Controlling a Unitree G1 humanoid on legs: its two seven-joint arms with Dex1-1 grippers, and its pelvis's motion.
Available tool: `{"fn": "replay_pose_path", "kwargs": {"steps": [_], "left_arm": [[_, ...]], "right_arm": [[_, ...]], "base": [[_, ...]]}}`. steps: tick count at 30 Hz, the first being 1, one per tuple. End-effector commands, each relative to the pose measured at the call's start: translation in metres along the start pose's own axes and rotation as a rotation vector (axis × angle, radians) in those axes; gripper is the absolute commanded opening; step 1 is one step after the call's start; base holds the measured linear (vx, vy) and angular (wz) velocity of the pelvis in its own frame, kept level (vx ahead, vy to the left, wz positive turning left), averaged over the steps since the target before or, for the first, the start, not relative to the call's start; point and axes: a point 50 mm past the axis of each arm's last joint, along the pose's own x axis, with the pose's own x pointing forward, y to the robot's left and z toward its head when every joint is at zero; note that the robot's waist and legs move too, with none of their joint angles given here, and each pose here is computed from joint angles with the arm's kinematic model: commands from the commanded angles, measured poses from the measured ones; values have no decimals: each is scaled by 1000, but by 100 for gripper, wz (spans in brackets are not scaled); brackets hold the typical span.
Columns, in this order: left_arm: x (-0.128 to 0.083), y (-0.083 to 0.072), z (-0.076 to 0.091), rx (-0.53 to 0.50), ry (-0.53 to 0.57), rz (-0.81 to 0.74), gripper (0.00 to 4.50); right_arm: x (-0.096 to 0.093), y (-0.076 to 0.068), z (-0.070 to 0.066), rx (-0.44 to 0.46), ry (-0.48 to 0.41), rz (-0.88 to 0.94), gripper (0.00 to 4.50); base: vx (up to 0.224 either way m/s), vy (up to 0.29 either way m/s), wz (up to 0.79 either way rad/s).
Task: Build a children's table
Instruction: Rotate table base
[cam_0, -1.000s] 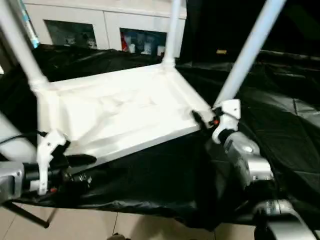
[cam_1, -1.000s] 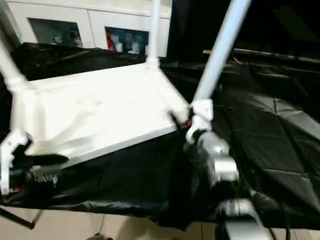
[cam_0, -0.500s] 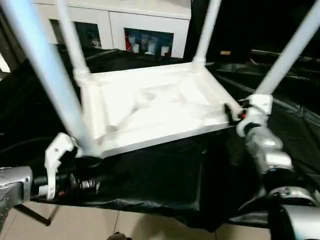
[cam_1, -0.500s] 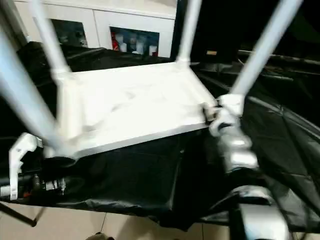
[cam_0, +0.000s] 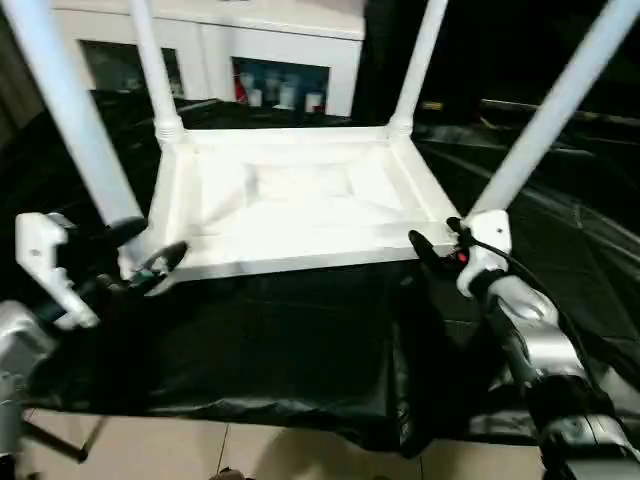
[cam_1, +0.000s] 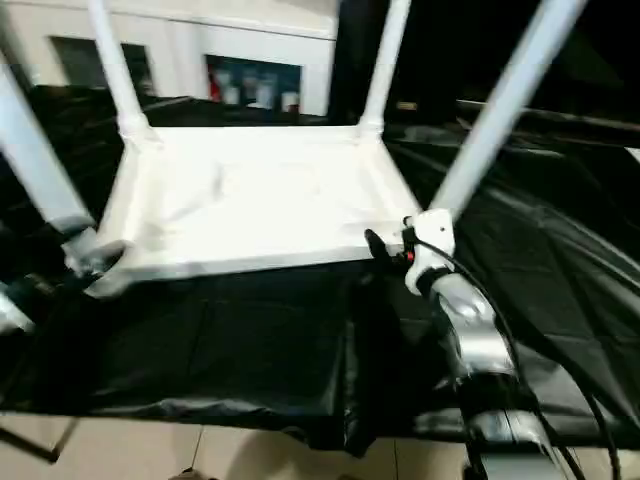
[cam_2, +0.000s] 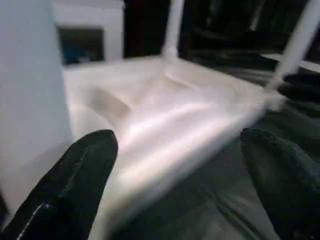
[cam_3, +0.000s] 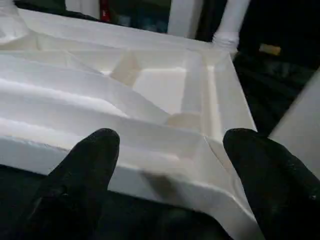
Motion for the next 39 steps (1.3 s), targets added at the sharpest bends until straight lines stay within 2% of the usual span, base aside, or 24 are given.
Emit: {"fn": "replay_pose_path", "kwargs": {"steps": [1,3,4,7,10,15,18,19,20,23,29,32,34,36,37,39], "left_arm": [[-8,-2,-7,-33,71,-53,444],[-14,-2,-11,-51,114,-67,444],[-24,-1,-15,-66,183,-85,444],[-43,7,-14,-63,252,-64,444],[-54,28,0,16,179,52,444],[-56,43,12,44,114,108,444],[-43,53,15,78,66,139,444],[-23,61,16,97,16,135,444],[-23,61,16,97,16,135,444],[8,64,23,93,-43,106,444],[30,71,21,108,-30,136,444],[40,68,23,76,-69,83,444],[50,60,27,25,-106,1,444],[62,42,31,-33,-126,-169,444],[64,38,32,-45,-126,-202,444],[74,14,37,-69,-129,-385,444]], "right_arm": [[-7,-5,5,-16,-20,3,386],[-10,-6,4,-18,-15,9,386],[-13,-6,2,-20,-8,23,386],[-19,-5,-1,-23,4,60,386],[-25,3,-4,-3,5,129,386],[-31,15,-12,34,43,203,386],[-32,19,-21,27,86,206,386],[-31,22,-24,40,104,201,386],[-31,22,-24,40,104,201,386],[-29,21,-27,38,126,174,386],[-28,29,-29,39,137,189,386],[-28,32,-31,42,144,197,386],[-28,35,-33,36,154,202,386],[-25,34,-37,21,187,187,386],[-25,33,-37,13,196,180,386],[-20,26,-39,12,228,113,386]], "base": [[0,0,0],[0,0,0],[0,0,0],[0,0,0],[0,0,0],[0,0,0],[0,0,0],[0,0,0],[0,0,0],[0,0,0],[0,0,0],[0,0,0],[0,0,0],[0,0,0],[0,0,0],[0,0,0]]}}
